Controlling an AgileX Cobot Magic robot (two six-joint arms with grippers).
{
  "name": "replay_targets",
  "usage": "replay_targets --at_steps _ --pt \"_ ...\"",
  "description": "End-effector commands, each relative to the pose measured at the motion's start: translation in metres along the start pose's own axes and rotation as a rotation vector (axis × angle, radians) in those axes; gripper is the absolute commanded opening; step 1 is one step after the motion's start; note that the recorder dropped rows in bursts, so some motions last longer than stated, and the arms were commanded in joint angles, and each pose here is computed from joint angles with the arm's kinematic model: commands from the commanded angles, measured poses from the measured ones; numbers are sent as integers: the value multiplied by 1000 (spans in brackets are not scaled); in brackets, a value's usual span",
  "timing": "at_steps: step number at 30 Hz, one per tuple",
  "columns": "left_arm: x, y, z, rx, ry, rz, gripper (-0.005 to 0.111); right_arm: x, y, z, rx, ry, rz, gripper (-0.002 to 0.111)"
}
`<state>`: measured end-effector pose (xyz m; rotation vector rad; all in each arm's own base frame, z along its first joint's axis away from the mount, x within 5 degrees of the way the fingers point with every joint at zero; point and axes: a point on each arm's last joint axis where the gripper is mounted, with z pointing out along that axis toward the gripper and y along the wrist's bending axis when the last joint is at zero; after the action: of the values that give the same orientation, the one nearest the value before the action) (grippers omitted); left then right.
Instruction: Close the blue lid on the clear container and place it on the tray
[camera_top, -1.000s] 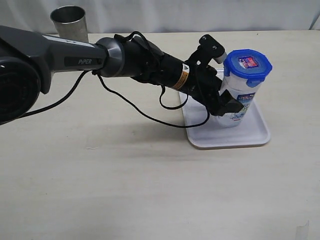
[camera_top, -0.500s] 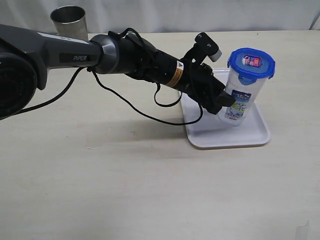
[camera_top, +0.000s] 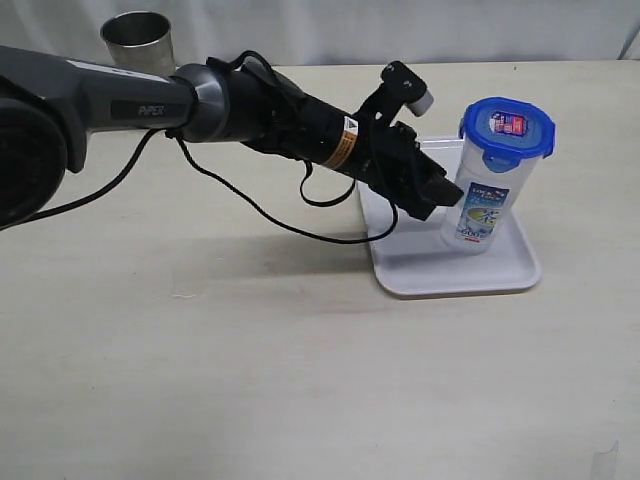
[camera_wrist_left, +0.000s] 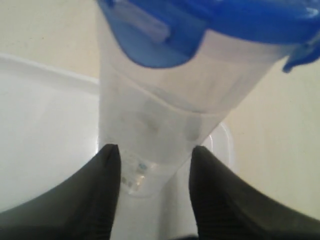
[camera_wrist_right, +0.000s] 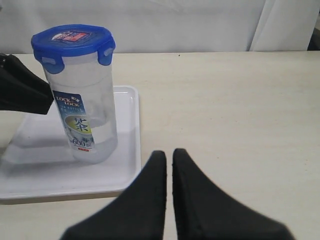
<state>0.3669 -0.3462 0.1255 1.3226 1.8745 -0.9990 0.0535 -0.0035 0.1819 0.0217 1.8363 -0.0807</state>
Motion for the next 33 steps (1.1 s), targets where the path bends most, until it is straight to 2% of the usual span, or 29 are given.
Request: replay_targets --at_steps 1,4,5,9,15,28,30,33 --pt "-4 11 -16 18 -28 -53 23 0 0 0 4 -6 3 5" --pt "-3 13 -21 46 -33 -60 2 0 0 0 4 -6 3 5" --pt "-2 15 -23 46 -34 -61 0 0 0 0 4 -6 3 5" --pt "-1 20 -26 36 -37 -66 0 0 0 0 4 -6 3 5" --pt "0 31 -28 -67 -36 -72 0 0 0 0 4 -6 3 5" --pt "2 58 -33 -398 -22 -75 0 0 0 0 4 -6 3 5" --pt "5 59 -36 -489 -5 -77 0 0 0 0 4 -6 3 5" --pt "11 58 -50 -694 54 -34 0 0 0 0 4 -6 3 5"
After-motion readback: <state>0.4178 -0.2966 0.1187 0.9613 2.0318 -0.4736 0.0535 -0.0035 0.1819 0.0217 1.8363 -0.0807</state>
